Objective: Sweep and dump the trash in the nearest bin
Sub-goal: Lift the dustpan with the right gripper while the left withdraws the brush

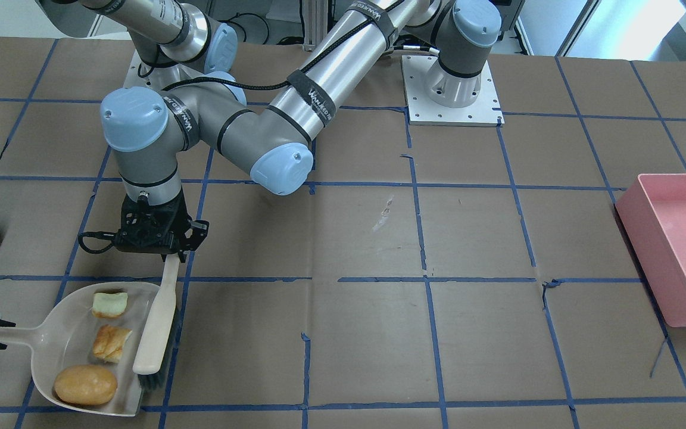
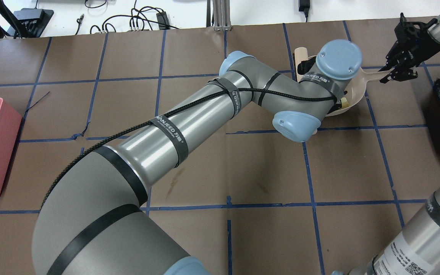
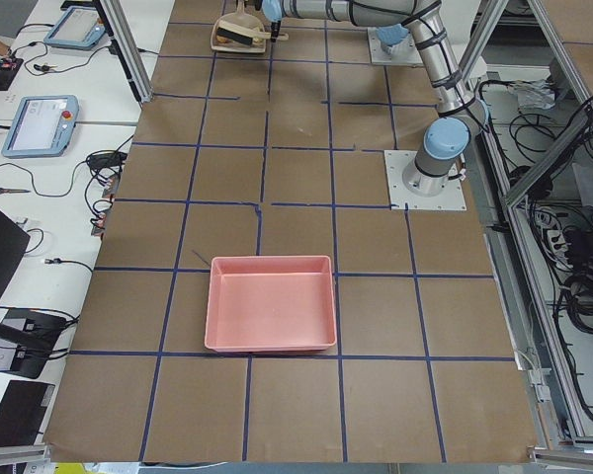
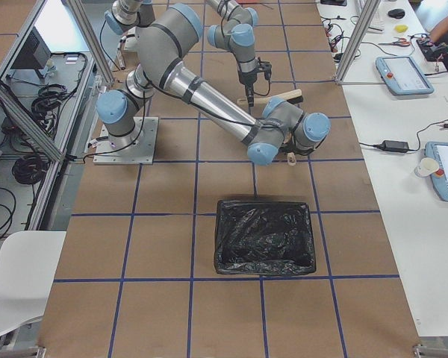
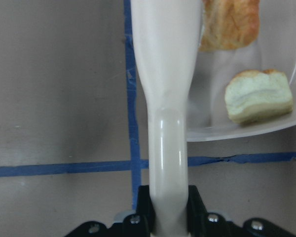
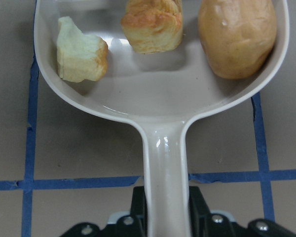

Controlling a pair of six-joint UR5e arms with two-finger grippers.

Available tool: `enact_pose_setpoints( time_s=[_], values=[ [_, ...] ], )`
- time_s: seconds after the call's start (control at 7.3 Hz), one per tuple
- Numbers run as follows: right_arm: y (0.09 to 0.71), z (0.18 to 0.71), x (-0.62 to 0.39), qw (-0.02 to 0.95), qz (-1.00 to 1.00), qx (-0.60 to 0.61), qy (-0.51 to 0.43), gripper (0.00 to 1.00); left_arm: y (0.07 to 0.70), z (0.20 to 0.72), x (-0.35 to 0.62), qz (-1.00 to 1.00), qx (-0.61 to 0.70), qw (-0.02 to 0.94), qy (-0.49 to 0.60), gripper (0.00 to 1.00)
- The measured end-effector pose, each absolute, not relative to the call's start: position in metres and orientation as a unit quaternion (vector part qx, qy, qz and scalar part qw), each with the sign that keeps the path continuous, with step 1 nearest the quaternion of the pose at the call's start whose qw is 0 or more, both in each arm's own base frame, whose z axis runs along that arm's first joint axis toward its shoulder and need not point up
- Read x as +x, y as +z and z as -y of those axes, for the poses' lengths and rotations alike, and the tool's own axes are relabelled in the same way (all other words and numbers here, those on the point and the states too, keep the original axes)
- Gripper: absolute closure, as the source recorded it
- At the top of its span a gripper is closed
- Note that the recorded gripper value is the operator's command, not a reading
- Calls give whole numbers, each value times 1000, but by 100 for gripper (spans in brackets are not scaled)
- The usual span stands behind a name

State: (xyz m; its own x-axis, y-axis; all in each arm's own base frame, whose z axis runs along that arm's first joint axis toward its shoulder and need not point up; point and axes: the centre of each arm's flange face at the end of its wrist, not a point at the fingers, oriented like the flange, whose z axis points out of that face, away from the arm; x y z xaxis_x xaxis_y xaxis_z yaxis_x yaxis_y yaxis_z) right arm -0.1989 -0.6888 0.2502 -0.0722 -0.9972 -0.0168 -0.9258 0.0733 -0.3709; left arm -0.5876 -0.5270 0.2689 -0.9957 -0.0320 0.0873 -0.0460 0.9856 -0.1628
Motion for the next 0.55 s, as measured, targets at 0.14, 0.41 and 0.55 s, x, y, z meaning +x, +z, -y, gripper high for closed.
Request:
enact_pose_setpoints(
  time_s=[0.14, 0.41, 0.55],
  values=[
    [258, 680, -221, 143, -732, -649, -149, 100, 277, 538, -557, 996, 38, 30, 75, 90],
    [314, 638, -300, 125, -769, -604, -166, 100, 284, 545, -475, 995, 83, 7, 52, 90],
    [351, 606, -351, 98, -793, -578, -164, 100, 284, 530, -435, 994, 98, -4, 37, 91]
  ],
)
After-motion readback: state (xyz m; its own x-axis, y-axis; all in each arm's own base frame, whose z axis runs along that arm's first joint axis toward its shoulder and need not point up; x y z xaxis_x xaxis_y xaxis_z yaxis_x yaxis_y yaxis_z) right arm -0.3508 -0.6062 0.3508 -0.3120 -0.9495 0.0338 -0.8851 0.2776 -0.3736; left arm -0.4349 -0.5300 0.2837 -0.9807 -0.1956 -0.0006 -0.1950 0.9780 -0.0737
